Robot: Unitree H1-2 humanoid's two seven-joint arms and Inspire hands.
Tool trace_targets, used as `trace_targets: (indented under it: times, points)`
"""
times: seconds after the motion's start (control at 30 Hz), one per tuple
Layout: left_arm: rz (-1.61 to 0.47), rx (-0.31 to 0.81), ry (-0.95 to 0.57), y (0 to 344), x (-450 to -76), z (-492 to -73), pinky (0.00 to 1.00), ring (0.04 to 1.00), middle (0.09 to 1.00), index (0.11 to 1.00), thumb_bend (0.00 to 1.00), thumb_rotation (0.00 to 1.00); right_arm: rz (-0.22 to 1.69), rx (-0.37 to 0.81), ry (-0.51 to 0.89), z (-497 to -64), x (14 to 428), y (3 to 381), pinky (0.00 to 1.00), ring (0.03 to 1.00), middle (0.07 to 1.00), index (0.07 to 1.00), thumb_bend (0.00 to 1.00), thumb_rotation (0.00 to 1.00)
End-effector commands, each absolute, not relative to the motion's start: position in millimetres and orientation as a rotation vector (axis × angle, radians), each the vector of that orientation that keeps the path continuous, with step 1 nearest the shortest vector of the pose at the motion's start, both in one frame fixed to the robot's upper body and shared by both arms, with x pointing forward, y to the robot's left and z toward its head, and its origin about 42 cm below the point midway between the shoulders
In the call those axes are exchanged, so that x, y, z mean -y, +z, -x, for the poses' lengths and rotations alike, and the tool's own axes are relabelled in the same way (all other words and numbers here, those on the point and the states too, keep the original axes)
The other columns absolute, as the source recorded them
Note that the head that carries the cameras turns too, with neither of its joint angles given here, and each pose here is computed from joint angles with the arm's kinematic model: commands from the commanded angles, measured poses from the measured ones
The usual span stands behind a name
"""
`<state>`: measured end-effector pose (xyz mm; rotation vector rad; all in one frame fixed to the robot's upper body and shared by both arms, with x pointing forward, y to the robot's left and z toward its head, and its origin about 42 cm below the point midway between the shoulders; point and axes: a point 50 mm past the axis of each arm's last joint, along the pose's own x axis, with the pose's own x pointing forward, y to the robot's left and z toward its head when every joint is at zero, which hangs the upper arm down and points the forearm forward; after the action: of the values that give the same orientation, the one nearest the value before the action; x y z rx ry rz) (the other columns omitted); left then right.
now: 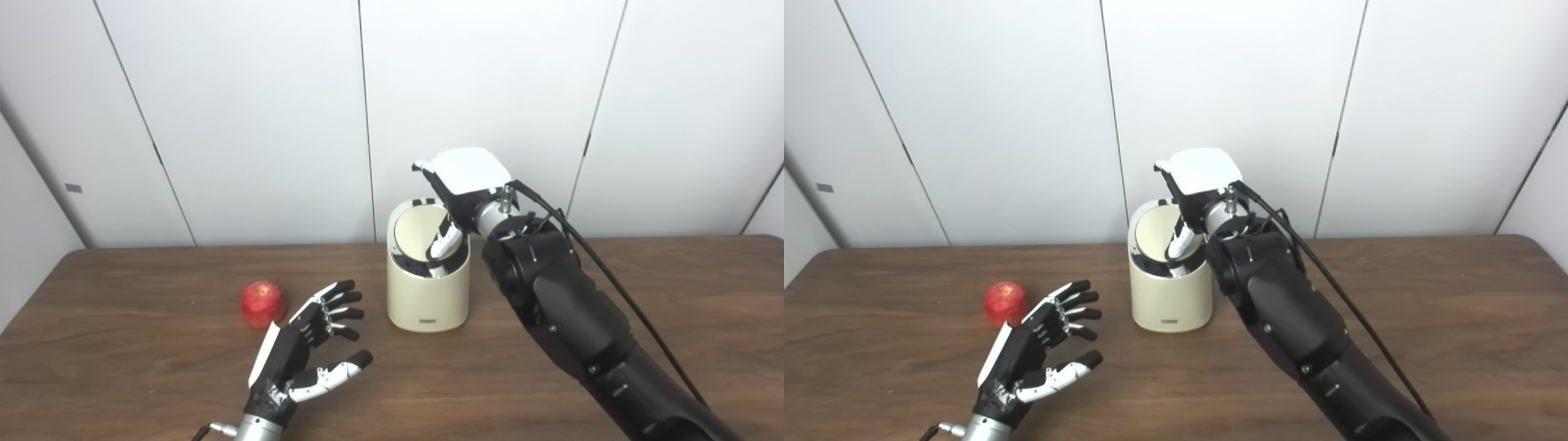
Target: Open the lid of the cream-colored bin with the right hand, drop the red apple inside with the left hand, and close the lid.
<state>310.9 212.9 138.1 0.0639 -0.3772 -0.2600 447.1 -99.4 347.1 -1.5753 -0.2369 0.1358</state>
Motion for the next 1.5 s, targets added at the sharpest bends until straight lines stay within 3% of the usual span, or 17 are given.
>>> trace_targets:
  times: [0.0,0.17,0.23,0.37,0.43,0.53,0.67,0.9,1.07,1.2,1.33,1.47]
  points:
    - [-0.058,0.444,-0.261,153.4,-213.4,-315.2,0.6,0.74,0.816,0.865,0.67,0.13,1.592,0.168,0.127,-450.0,116.4,342.3,0.57,0.781,0.908,0.895,0.89,0.19]
    - [-0.063,0.442,-0.26,153.0,-213.9,-314.7,0.6,0.742,0.817,0.867,0.68,0.14,1.334,0.167,0.126,-446.2,129.9,360.3,0.63,0.818,0.896,0.887,0.85,0.18]
    - [-0.063,0.439,-0.261,153.1,-213.8,-314.3,0.6,0.742,0.815,0.869,0.68,0.15,1.237,0.178,0.101,-442.9,137.6,369.1,0.63,0.827,0.899,0.885,0.84,0.22]
    - [-0.064,0.438,-0.261,153.2,-213.4,-314.5,0.6,0.738,0.814,0.868,0.67,0.13,1.059,0.224,0.027,-435.8,159.6,380.9,0.58,0.78,0.889,0.861,0.79,0.26]
    - [-0.063,0.437,-0.262,153.4,-213.5,-314.7,0.6,0.739,0.814,0.867,0.67,0.13,0.959,0.239,0.007,-436.2,170.5,377.8,0.53,0.73,0.872,0.844,0.79,0.22]
    - [-0.063,0.437,-0.264,153.0,-213.9,-315.2,0.6,0.737,0.813,0.866,0.67,0.12,0.837,0.238,-0.041,-433.0,192.8,366.2,0.52,0.717,0.853,0.849,0.76,0.23]
    - [-0.072,0.437,-0.264,152.3,-214.5,-315.3,0.59,0.735,0.814,0.865,0.68,0.13,0.747,0.249,-0.083,-418.8,216.9,341.9,0.62,0.785,0.863,0.856,0.71,0.27]
    - [-0.07,0.437,-0.265,151.9,-214.3,-315.8,0.6,0.736,0.813,0.864,0.67,0.13,0.594,0.248,-0.05,-391.2,244.8,299.3,0.66,0.811,0.866,0.869,0.72,0.2]
    - [-0.075,0.444,-0.258,152.9,-215.4,-315.3,0.59,0.735,0.813,0.862,0.67,0.13,0.523,0.269,-0.03,-370.6,259.3,257.5,0.67,0.797,0.867,0.868,0.72,0.33]
    - [-0.054,0.509,-0.246,162.8,-215.3,-308.7,0.58,0.713,0.788,0.822,0.64,0.09,0.447,0.329,-0.023,-360.8,265.3,231.5,0.64,0.79,0.866,0.857,0.75,0.35]
    - [-0.064,0.557,-0.223,174.5,-217.9,-302.5,0.57,0.707,0.774,0.795,0.62,0.09,0.403,0.341,-0.011,-352.3,273.0,212.7,0.71,0.81,0.894,0.874,0.78,0.33]
    - [-0.195,0.601,-0.12,191.2,-222.6,-294.8,0.57,0.709,0.773,0.795,0.6,0.08,0.376,0.338,-0.011,-343.5,285.8,200.2,0.72,0.821,0.911,0.88,0.78,0.3]
